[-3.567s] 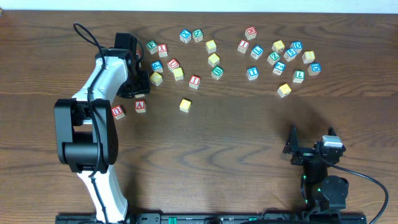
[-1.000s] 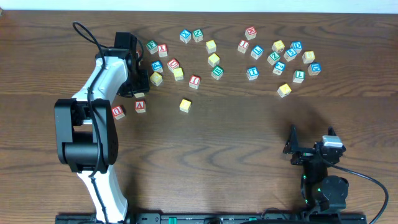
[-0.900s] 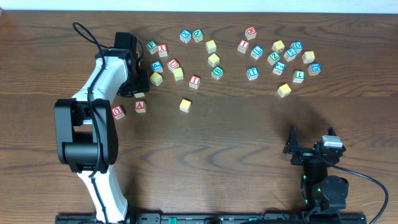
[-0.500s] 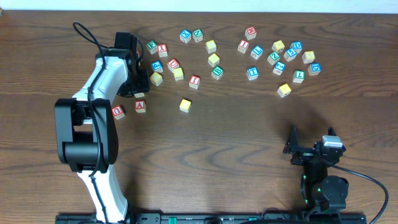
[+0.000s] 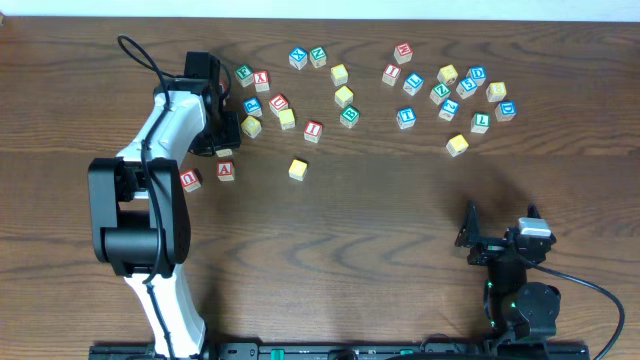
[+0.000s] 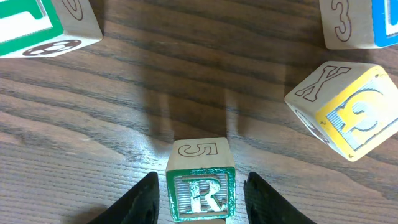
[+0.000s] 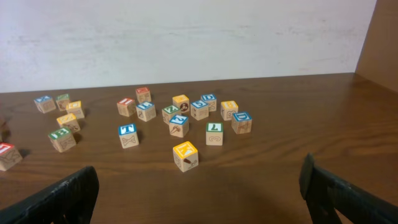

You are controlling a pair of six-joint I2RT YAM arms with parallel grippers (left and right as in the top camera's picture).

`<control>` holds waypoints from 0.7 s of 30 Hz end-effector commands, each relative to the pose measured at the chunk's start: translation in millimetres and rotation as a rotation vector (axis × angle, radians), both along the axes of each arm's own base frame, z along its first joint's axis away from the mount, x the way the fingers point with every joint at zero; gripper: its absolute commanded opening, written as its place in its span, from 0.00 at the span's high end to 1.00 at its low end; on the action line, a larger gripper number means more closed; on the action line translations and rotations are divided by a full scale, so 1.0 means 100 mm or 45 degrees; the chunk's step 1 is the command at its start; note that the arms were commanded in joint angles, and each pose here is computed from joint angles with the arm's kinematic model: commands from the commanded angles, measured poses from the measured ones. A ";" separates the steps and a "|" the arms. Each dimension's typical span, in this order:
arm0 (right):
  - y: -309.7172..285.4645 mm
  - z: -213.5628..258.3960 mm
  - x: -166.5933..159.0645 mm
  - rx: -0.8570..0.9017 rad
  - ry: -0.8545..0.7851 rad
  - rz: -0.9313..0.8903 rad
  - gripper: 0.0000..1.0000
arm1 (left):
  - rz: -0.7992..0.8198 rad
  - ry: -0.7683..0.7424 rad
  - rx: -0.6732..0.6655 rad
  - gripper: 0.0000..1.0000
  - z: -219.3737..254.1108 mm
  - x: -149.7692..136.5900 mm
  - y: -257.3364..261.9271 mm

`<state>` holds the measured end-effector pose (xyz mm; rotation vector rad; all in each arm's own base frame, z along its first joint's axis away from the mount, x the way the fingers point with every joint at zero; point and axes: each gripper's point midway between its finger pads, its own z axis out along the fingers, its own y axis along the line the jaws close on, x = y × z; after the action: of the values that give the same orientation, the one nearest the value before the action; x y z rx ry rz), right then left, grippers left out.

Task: Spell out ROBOT
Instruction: 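Close the left gripper on the green R block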

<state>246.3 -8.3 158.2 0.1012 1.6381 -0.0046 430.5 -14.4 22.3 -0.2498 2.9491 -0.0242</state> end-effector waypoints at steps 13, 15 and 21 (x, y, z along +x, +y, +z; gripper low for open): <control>-0.02 0.00 0.00 -0.014 -0.002 -0.008 0.01 | 0.003 0.066 0.018 0.60 -0.13 -0.11 0.03; -0.02 0.00 0.00 -0.014 -0.002 -0.008 0.01 | 0.003 0.070 0.018 0.60 -0.13 -0.12 0.03; -0.02 0.00 0.00 -0.014 -0.002 -0.008 0.01 | 0.004 0.085 0.018 0.60 -0.13 -0.15 0.03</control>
<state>246.3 -8.3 158.3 0.1012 1.6377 -0.0046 424.4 -14.2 21.2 -0.2472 2.9740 -0.0196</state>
